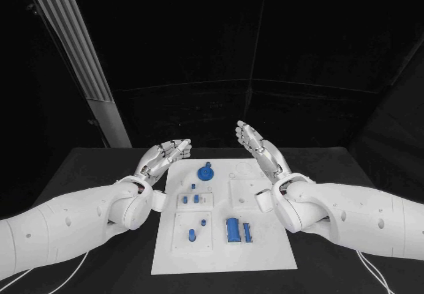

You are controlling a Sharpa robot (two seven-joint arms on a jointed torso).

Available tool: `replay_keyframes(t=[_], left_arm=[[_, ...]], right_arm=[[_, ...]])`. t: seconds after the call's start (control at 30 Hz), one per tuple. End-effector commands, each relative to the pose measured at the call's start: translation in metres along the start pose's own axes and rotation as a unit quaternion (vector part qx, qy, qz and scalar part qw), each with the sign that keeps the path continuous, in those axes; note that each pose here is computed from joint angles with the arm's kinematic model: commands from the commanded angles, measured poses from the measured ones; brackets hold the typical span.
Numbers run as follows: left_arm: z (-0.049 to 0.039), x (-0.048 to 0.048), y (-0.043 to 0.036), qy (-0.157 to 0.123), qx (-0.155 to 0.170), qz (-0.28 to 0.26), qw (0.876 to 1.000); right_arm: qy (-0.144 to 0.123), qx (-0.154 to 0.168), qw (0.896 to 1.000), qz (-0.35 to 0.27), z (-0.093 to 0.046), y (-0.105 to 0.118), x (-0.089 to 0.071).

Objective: Assemble the parts on the task board

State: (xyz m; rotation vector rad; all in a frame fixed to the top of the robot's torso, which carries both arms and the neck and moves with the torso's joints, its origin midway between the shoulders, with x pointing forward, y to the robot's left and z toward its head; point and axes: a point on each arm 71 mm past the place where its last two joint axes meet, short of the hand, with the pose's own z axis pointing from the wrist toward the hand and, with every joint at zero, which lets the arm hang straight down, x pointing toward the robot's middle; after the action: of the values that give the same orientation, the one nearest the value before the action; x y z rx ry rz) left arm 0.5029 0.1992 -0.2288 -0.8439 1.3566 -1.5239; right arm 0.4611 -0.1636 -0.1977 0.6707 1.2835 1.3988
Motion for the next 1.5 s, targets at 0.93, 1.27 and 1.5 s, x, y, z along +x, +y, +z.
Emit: replay_keyframes(t=[0.93, 1.27, 1.5], left_arm=[[-0.0344, 0.0208, -0.012, -0.179, -0.087, -0.026, 0.98], [-0.0344, 0.0208, -0.012, -0.179, -0.087, -0.026, 0.98], [-0.0344, 0.0208, -0.012, -0.179, -0.087, -0.026, 0.98]], right_arm=[[-0.147, 0.149, 0.972, 0.109, -0.016, -0.029, -0.021], [-0.147, 0.149, 0.972, 0.109, -0.016, -0.029, -0.021], [-0.147, 0.149, 0.972, 0.109, -0.016, -0.029, -0.021]])
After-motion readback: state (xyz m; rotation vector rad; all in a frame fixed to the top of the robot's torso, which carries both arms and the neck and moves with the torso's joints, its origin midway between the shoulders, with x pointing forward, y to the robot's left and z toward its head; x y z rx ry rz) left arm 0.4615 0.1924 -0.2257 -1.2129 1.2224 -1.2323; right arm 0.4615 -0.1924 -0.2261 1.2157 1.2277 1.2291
